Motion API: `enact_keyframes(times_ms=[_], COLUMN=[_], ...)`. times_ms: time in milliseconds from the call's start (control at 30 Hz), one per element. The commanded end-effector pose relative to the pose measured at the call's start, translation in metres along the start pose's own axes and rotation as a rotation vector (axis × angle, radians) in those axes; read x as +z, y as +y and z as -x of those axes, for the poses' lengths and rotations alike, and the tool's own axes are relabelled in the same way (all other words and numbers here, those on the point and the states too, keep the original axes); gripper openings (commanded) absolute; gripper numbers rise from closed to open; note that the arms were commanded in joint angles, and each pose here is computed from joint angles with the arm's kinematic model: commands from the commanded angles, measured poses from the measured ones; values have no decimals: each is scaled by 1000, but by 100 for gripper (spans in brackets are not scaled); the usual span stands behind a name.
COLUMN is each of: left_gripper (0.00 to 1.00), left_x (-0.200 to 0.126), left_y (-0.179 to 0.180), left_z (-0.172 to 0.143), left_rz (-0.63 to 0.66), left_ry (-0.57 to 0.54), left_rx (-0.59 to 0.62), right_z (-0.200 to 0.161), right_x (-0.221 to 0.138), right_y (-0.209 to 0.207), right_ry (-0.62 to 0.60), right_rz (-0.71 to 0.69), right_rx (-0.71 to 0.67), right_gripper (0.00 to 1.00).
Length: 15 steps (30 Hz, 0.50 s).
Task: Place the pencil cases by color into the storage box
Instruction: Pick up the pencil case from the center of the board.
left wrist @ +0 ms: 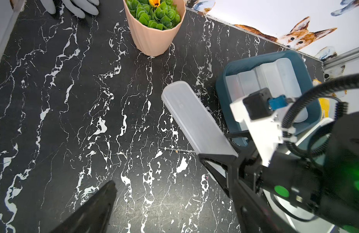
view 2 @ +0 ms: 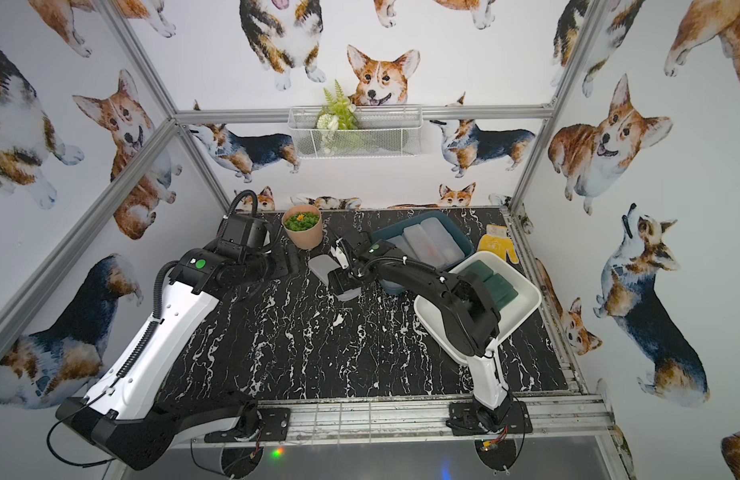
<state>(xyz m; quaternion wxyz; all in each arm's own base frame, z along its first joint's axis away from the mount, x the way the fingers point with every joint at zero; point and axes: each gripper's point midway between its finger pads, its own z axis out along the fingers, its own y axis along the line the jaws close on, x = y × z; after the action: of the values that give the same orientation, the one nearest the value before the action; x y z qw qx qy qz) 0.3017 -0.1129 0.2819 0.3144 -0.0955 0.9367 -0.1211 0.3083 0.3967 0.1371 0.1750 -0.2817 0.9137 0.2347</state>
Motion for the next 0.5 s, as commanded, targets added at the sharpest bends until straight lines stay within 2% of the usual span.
enact_keyframes(times_ms=[0, 267, 467], left_gripper=[92, 92, 91], left_x=[6, 12, 29], left_y=[-11, -22, -36], left_z=[15, 24, 25], left_rz=[-40, -52, -97], left_ry=[-22, 23, 61], left_rx=[-16, 50, 56], right_z=[-3, 8, 13], right_x=[-17, -65, -100], right_y=[10, 6, -22], right_ry=[-17, -145, -232], right_rz=[90, 94, 41], right_rx=[-34, -37, 22], right_gripper=[55, 54, 54])
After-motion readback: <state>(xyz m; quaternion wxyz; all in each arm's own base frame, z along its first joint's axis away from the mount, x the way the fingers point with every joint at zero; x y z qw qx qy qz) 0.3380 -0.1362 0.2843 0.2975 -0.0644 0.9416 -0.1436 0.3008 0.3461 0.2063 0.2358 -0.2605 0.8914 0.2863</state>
